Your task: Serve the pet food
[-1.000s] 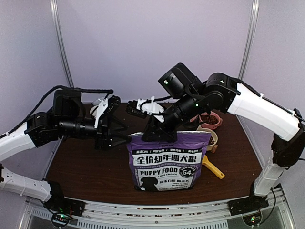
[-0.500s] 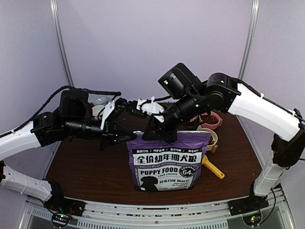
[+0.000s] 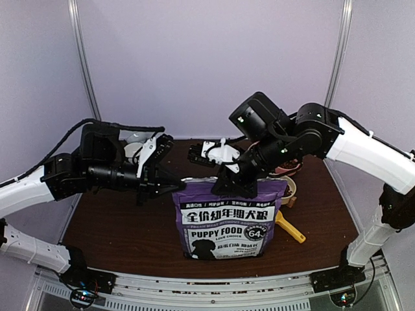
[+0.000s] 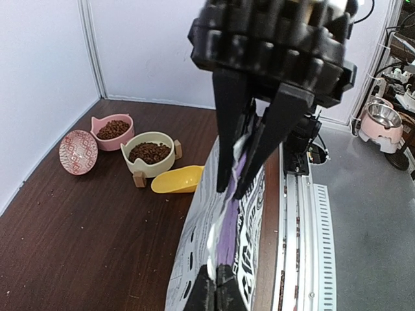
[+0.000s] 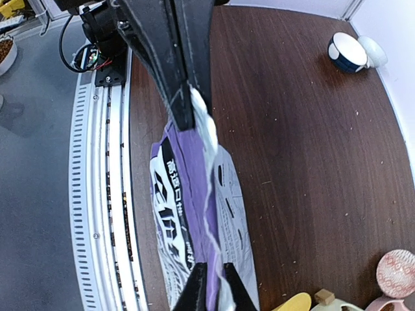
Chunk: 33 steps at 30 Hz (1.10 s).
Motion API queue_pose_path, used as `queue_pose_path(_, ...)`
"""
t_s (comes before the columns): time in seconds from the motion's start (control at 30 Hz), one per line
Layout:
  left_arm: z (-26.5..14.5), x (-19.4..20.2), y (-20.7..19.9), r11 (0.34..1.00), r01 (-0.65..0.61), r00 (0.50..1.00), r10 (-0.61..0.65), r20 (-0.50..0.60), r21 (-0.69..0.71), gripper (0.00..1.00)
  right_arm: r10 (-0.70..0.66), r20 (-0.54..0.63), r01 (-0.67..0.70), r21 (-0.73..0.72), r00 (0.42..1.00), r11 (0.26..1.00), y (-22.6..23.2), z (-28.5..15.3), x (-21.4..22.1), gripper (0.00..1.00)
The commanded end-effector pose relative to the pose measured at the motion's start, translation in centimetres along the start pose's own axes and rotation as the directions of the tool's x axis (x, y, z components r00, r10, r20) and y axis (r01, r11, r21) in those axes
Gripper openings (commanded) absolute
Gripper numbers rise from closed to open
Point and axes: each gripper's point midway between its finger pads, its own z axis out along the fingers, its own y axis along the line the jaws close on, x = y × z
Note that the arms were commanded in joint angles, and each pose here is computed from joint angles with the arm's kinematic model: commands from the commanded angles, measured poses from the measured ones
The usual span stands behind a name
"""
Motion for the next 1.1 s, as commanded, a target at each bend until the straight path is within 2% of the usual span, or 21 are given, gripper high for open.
queue_pose_path(0.0, -0.7, -1.5, 0.3, 0.999, -0.032, 0.998, 0.034, 0.054, -0.029, 0.00, 0.016, -0.065, -0.012, 0.064, 0.998, 0.998, -0.8, -1.2, 2.1, 0.01)
queue_pose_path(0.2, -0.9, -1.7, 0.8, 0.998, -0.037, 0.998, 0.040, 0.053, -0.057, 0.00, 0.016, -0.034, -0.012, 0.128, 0.999, 0.992, -1.8, -2.2, 1.8, 0.00)
queue_pose_path(0.27, -1.0, -1.7, 0.9, 0.997, -0.038, 0.998, 0.042, 0.051, -0.066, 0.00, 0.022, -0.039, -0.016, 0.148, 0.999, 0.989, -2.1, -2.6, 2.1, 0.07)
queue_pose_path(0.37, -1.0, -1.8, 1.1, 0.997, -0.038, 0.998, 0.042, 0.047, -0.074, 0.00, 0.031, -0.049, -0.022, 0.171, 0.998, 0.985, -2.5, -3.1, 2.7, 0.12)
queue_pose_path(0.4, -1.0, -1.8, 1.1, 0.996, -0.039, 0.998, 0.043, 0.047, -0.074, 0.00, 0.034, -0.049, -0.025, 0.179, 0.998, 0.983, -2.6, -3.3, 2.9, 0.12)
queue_pose_path(0.5, -1.1, -1.8, 1.2, 0.996, -0.039, 0.998, 0.042, 0.045, -0.080, 0.00, 0.043, -0.056, -0.031, 0.197, 0.998, 0.980, -2.8, -3.7, 3.5, 0.00)
queue_pose_path(0.67, -1.3, -1.7, 1.4, 0.995, -0.039, 0.998, 0.043, 0.043, -0.092, 0.00, 0.050, -0.049, -0.038, 0.218, 0.998, 0.975, -3.0, -4.2, 4.1, 0.00)
queue_pose_path(0.73, -1.3, -1.7, 1.4, 0.995, -0.038, 0.998, 0.042, 0.043, -0.094, 0.00, 0.056, -0.059, -0.041, 0.236, 0.997, 0.971, -3.2, -4.4, 4.6, 0.12)
queue_pose_path(0.8, -1.4, -1.9, 1.4, 0.995, -0.039, 0.998, 0.044, 0.047, -0.093, 0.00, 0.060, -0.079, -0.040, 0.243, 0.995, 0.969, -3.3, -4.3, 5.1, 0.16)
queue_pose_path(0.83, -1.4, -2.0, 1.4, 0.995, -0.041, 0.998, 0.046, 0.049, -0.093, 0.00, 0.063, -0.088, -0.039, 0.247, 0.994, 0.968, -3.3, -4.3, 5.4, 0.16)
queue_pose_path(0.93, -1.5, -2.0, 1.5, 0.994, -0.043, 0.998, 0.048, 0.049, -0.097, 0.00, 0.069, -0.096, -0.042, 0.261, 0.993, 0.964, -3.5, -4.5, 5.8, 0.00)
queue_pose_path(1.07, -1.6, -2.1, 1.7, 0.993, -0.044, 0.998, 0.049, 0.049, -0.110, 0.00, 0.070, -0.070, -0.047, 0.284, 0.995, 0.958, -3.9, -5.1, 5.7, 0.00)
